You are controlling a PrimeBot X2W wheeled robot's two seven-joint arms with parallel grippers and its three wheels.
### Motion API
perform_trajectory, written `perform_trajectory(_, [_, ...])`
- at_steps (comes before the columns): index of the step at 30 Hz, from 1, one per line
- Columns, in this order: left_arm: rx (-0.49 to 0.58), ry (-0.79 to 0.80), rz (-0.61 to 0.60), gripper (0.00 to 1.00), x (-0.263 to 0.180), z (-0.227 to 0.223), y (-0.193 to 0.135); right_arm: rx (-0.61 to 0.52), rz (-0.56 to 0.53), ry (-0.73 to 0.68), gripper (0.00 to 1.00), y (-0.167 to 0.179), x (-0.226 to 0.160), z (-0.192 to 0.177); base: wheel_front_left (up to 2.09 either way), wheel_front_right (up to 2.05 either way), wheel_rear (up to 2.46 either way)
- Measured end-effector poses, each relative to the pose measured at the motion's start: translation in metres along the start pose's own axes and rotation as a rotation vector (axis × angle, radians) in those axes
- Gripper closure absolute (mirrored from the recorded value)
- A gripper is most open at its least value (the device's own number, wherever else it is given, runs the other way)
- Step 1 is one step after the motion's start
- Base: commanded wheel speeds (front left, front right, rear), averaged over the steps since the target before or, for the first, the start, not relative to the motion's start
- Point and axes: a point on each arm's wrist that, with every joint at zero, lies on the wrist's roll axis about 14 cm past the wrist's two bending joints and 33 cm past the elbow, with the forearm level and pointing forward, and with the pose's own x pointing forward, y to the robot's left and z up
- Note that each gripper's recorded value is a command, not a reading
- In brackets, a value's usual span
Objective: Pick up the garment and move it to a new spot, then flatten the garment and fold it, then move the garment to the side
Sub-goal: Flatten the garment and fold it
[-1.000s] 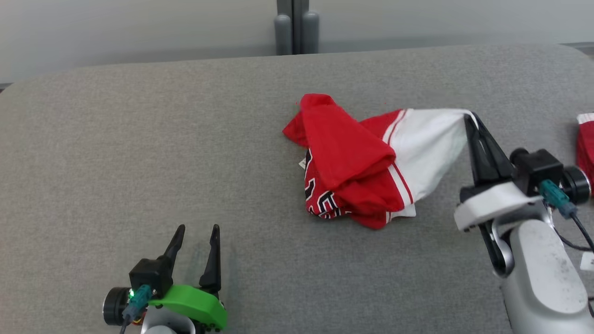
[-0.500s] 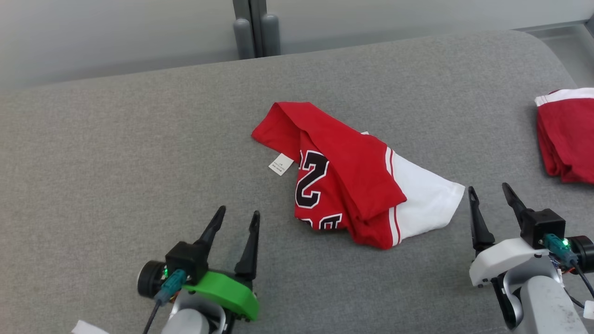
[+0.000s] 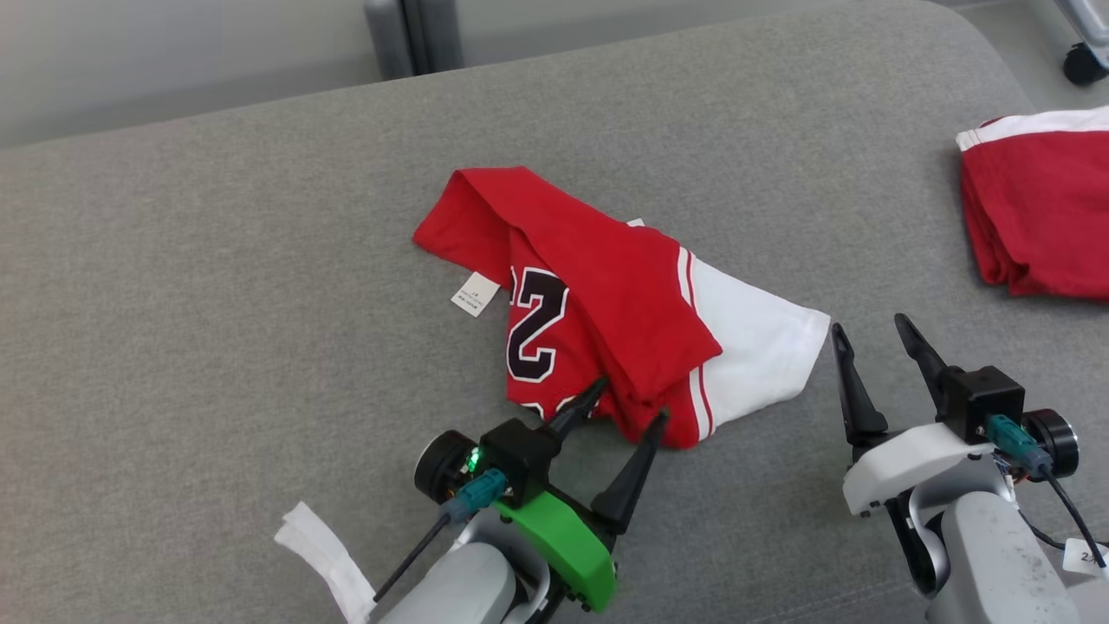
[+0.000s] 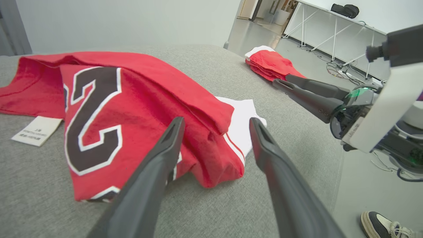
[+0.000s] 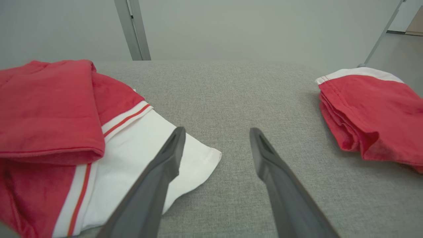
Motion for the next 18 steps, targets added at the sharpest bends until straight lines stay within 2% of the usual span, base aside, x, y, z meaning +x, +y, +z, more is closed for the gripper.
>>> perform_trajectory(7, [-0.017, 0.053, -0.030, 0.00, 0.011, -0.017, 0.000, -0.002, -0.038, 0.021, 0.00, -0.014, -0.006, -0.007, 0.00, 0.00, 0.00])
perform_trajectory(17, [-0.014, 0.022, -0.043, 0.00, 0.025, -0.008, 0.004, 0.002, -0.040, 0.041, 0.00, -0.015, -0.006, -0.014, 0.00, 0.00, 0.00])
perform_trajectory(18, [-0.014, 0.021, -0.041, 0.10, 0.025, -0.007, 0.005, 0.005, -0.039, 0.042, 0.00, -0.014, -0.006, -0.014, 0.00, 0.00, 0.00])
